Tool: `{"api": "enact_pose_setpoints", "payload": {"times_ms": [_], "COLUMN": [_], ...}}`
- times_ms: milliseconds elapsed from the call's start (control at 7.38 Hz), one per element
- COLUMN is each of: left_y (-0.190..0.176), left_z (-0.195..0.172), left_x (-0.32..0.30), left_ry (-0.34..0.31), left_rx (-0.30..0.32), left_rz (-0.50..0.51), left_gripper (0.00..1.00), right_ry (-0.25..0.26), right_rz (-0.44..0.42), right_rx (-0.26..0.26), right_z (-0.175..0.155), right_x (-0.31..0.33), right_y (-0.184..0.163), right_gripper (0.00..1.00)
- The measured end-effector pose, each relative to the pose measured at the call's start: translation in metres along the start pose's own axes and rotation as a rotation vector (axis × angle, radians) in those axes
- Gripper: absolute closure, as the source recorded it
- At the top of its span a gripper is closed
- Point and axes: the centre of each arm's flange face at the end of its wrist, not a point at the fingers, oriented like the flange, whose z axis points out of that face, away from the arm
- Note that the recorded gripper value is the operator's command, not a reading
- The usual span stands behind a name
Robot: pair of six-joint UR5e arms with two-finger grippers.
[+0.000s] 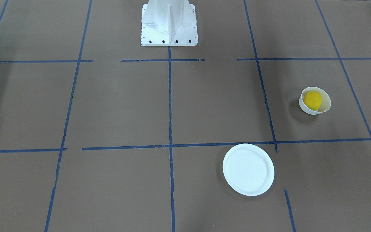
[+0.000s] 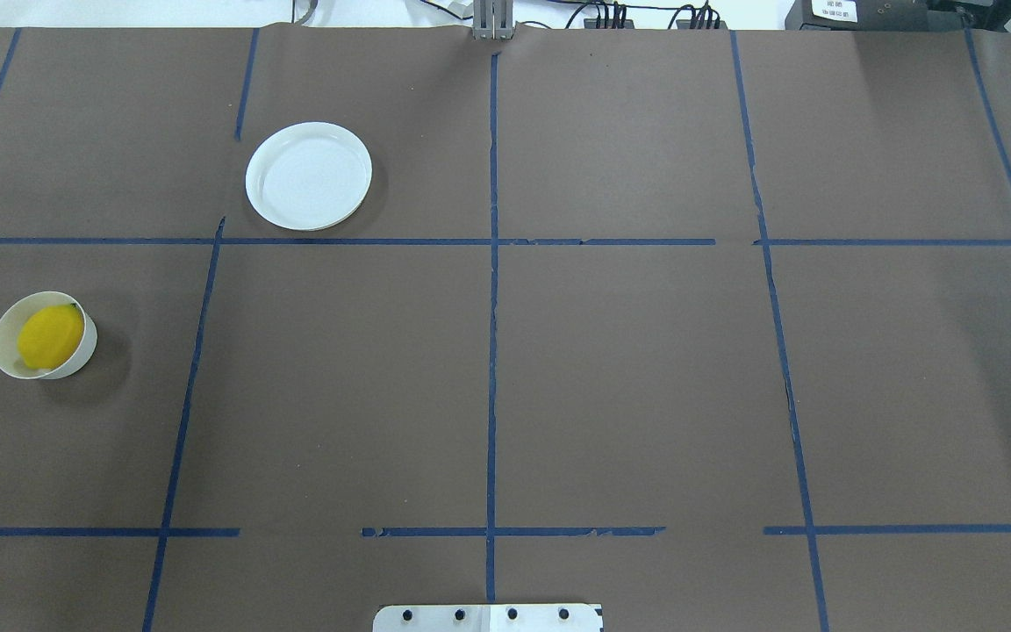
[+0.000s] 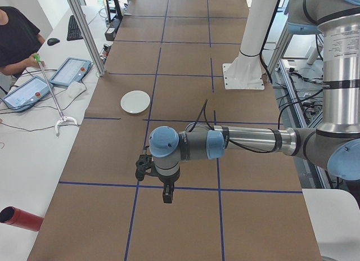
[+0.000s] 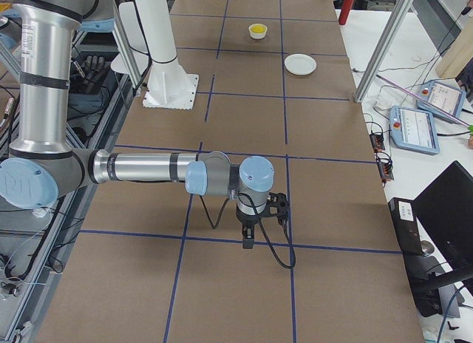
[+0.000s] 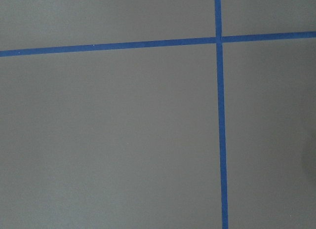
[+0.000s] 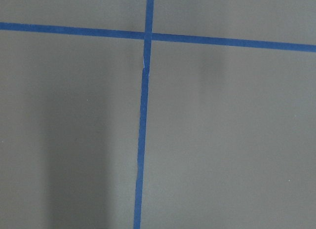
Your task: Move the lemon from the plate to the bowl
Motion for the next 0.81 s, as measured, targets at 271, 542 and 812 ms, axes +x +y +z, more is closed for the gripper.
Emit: {"api": "enact_pose_setpoints", "payload": {"times_ms": [271, 542, 812], "left_y": [-0.0026, -0.0043, -0.0069], "left_z": [-0.0019, -0.0043, -0.0075], "left_x": [0.0043, 0.0072, 0.0112], "left_ry": [0.000, 0.001, 0.001], "left_rx": [0.009, 0.017, 0.024], "left_rz": [-0.042, -0.045, -0.037], "left_gripper": [0.00, 0.00, 0.00], "right_ry": [0.000, 0.000, 0.000], "right_rz": [0.000, 0.000, 0.000], "right_rx": [0.000, 0.000, 0.000], "right_z": [0.0000, 0.0000, 0.0000], "right_x": [0.0000, 0.0000, 0.0000], "right_y": [0.0000, 0.0000, 0.0000], "right_gripper": [0.00, 0.00, 0.00]}}
